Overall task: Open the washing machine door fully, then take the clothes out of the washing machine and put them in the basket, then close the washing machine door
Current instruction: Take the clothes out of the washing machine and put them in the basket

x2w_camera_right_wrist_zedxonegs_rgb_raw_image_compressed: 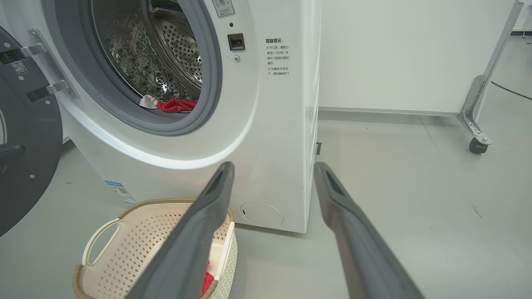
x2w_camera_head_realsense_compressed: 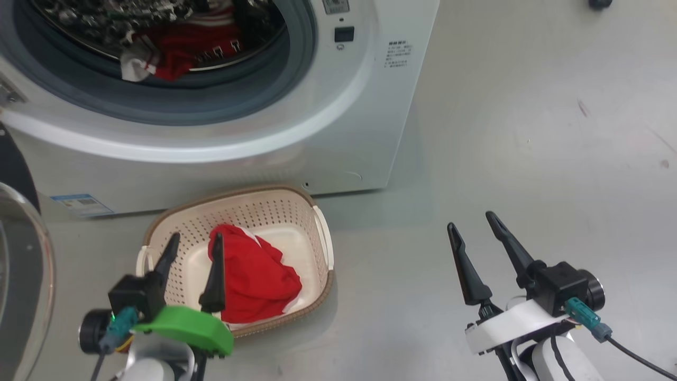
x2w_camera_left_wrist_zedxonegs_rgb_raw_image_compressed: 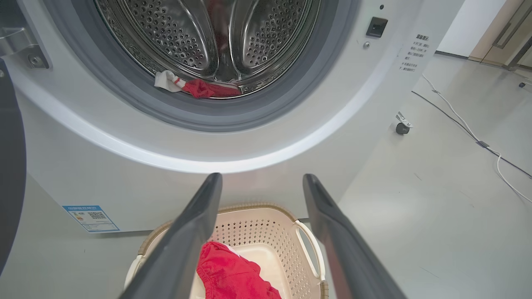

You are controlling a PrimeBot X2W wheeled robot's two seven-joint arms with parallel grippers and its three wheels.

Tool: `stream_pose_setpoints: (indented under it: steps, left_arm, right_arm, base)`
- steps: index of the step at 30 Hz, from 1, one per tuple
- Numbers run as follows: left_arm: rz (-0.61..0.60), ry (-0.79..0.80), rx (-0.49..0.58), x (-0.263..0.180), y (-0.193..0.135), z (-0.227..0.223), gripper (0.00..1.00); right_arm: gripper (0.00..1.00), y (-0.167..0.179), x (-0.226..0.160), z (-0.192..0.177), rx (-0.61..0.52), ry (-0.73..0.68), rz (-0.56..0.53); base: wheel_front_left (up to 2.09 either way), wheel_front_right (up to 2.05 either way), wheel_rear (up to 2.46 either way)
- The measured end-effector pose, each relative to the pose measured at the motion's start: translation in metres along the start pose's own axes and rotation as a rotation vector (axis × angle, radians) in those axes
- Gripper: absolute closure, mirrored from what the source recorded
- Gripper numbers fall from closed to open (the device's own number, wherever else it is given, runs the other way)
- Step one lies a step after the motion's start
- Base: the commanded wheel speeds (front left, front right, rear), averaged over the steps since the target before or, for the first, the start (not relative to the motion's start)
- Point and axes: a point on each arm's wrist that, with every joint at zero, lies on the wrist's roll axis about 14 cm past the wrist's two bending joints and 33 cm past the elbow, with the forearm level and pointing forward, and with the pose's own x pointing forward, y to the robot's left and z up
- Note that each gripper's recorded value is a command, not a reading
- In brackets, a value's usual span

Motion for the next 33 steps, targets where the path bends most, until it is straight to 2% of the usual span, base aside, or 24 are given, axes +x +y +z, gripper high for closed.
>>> stream_pose_setpoints:
  steps: [6,12,25,33]
  left_arm:
    - [-0.010,0.039,-0.019,0.035,0.001,-0.004,0.00]
    - [-0.036,0.074,-0.013,0.094,0.000,0.001,0.00]
    - [-0.086,0.079,0.123,0.202,0.005,0.029,0.00]
    - [-0.050,0.100,0.182,0.252,0.019,0.036,0.00]
  right_arm:
    - [0.00,-0.006,0.013,-0.006,0.004,0.015,-0.003]
    - [0.00,-0.014,0.032,-0.015,0.007,0.031,0.000]
    - [0.00,-0.036,0.060,-0.028,0.098,0.041,-0.043]
    - [0.00,-0.052,0.063,-0.033,0.144,0.050,-0.087]
  base:
    - [0.00,0.00,0.00]
    - [0.00,0.00,0.00]
    - [0.00,0.00,0.00]
    - [0.00,0.00,0.00]
